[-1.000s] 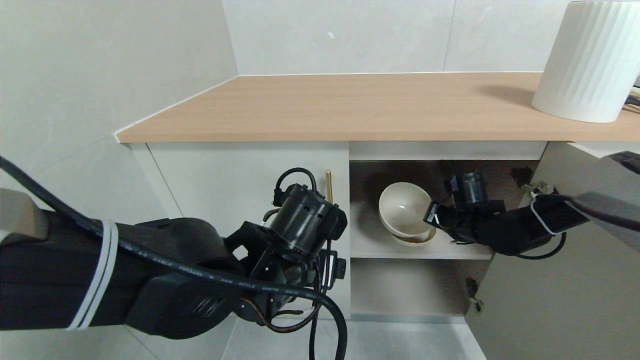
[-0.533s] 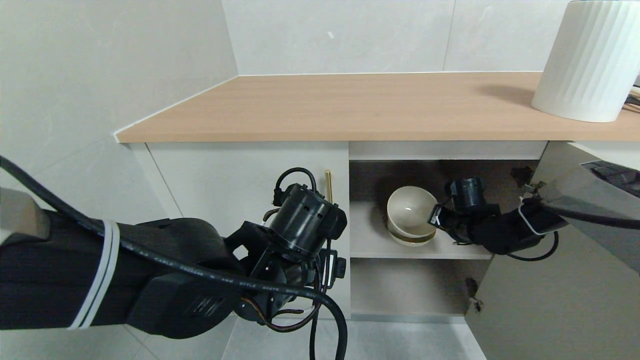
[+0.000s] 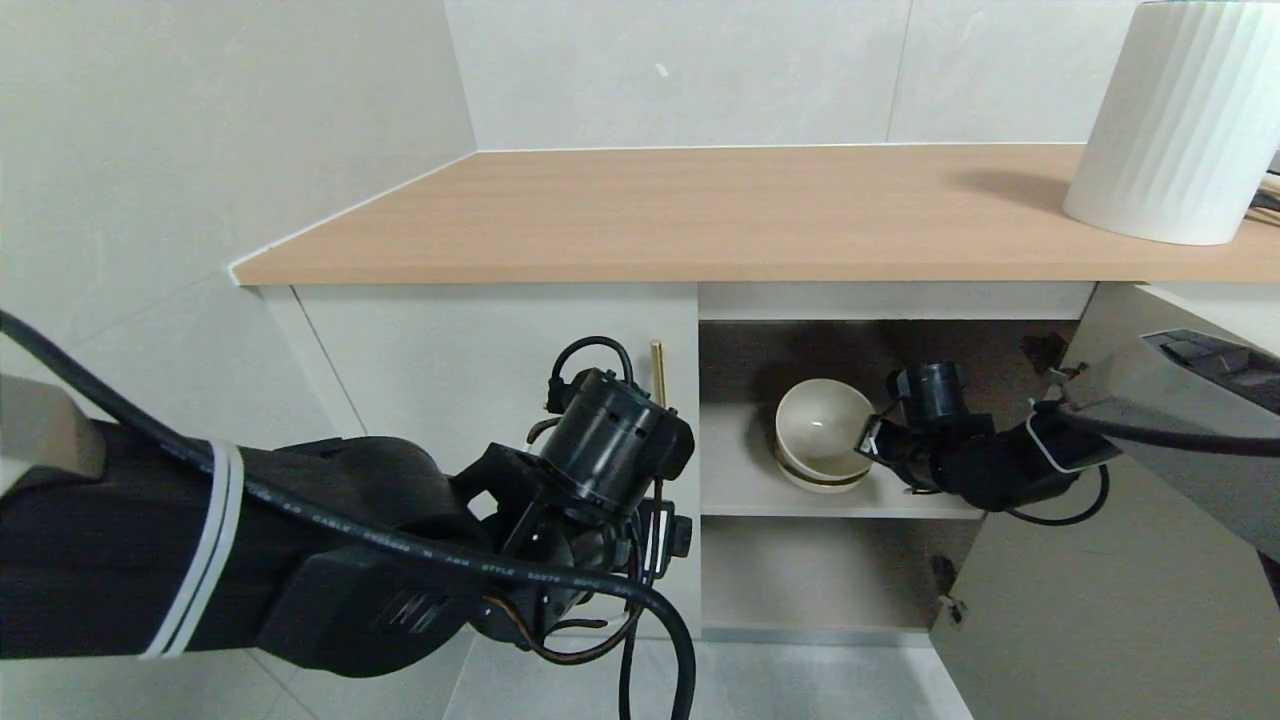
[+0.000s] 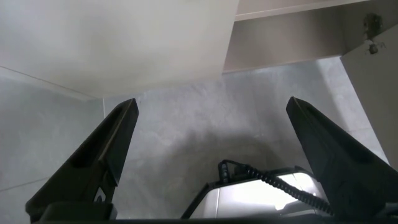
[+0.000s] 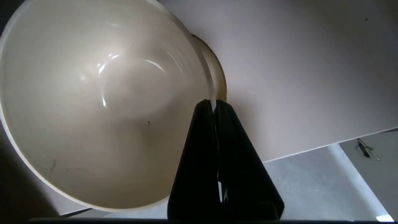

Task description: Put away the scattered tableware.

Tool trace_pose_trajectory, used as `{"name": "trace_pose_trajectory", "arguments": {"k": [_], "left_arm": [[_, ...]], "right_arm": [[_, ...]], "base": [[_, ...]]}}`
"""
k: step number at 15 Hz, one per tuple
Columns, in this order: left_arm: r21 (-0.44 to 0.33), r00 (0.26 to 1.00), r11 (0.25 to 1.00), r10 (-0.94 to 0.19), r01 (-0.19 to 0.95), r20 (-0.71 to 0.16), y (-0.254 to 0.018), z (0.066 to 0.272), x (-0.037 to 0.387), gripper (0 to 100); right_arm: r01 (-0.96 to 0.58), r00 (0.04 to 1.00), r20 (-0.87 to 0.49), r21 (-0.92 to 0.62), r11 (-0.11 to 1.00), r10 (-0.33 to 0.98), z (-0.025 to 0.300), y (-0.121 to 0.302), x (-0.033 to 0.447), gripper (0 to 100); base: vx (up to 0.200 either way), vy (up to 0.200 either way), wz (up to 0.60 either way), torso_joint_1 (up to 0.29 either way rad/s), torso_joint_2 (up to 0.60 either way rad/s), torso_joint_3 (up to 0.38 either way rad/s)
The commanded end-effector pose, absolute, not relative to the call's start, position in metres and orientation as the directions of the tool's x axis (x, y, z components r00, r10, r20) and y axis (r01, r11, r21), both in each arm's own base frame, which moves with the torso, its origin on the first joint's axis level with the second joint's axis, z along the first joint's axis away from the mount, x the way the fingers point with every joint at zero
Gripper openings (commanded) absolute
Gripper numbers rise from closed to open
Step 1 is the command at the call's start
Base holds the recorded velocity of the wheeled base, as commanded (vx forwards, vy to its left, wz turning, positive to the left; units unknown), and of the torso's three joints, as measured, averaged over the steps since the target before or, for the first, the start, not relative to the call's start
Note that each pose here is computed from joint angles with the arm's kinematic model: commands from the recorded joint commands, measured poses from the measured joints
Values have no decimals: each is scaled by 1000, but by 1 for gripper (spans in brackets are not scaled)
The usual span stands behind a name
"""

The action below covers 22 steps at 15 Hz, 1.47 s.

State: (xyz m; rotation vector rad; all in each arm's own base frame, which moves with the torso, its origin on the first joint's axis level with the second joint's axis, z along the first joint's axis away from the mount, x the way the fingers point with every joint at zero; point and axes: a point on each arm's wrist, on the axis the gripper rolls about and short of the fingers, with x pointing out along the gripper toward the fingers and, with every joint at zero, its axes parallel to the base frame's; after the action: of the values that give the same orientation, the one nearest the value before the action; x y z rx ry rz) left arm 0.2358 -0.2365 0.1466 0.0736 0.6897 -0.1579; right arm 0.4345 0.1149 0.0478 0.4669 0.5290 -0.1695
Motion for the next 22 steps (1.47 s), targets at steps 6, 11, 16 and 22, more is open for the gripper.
{"name": "trace_pose_trajectory", "arguments": {"k": [6,11,16,22], "left_arm": [[16,760,985,-120,169,-639,-237,146,236,100],[1,772,989,-114,147,-625,-232,150,241,100],[-131,856,991,-102,41,-506,-180,210,233,100],[-189,865,981,-125,36,-486,-109,225,167,100]], "right_arm": [[272,852,-522,384,883,-35,48,115,434,100],[252,862,-506,395,883,-19,67,118,422,100],[126,856,-510,364,923,84,137,114,329,100],[-4,824,-534,330,944,190,169,88,223,100]], "base": [[0,0,0,0,0,0],[0,0,0,0,0,0],[0,0,0,0,0,0],[0,0,0,0,0,0]]}}
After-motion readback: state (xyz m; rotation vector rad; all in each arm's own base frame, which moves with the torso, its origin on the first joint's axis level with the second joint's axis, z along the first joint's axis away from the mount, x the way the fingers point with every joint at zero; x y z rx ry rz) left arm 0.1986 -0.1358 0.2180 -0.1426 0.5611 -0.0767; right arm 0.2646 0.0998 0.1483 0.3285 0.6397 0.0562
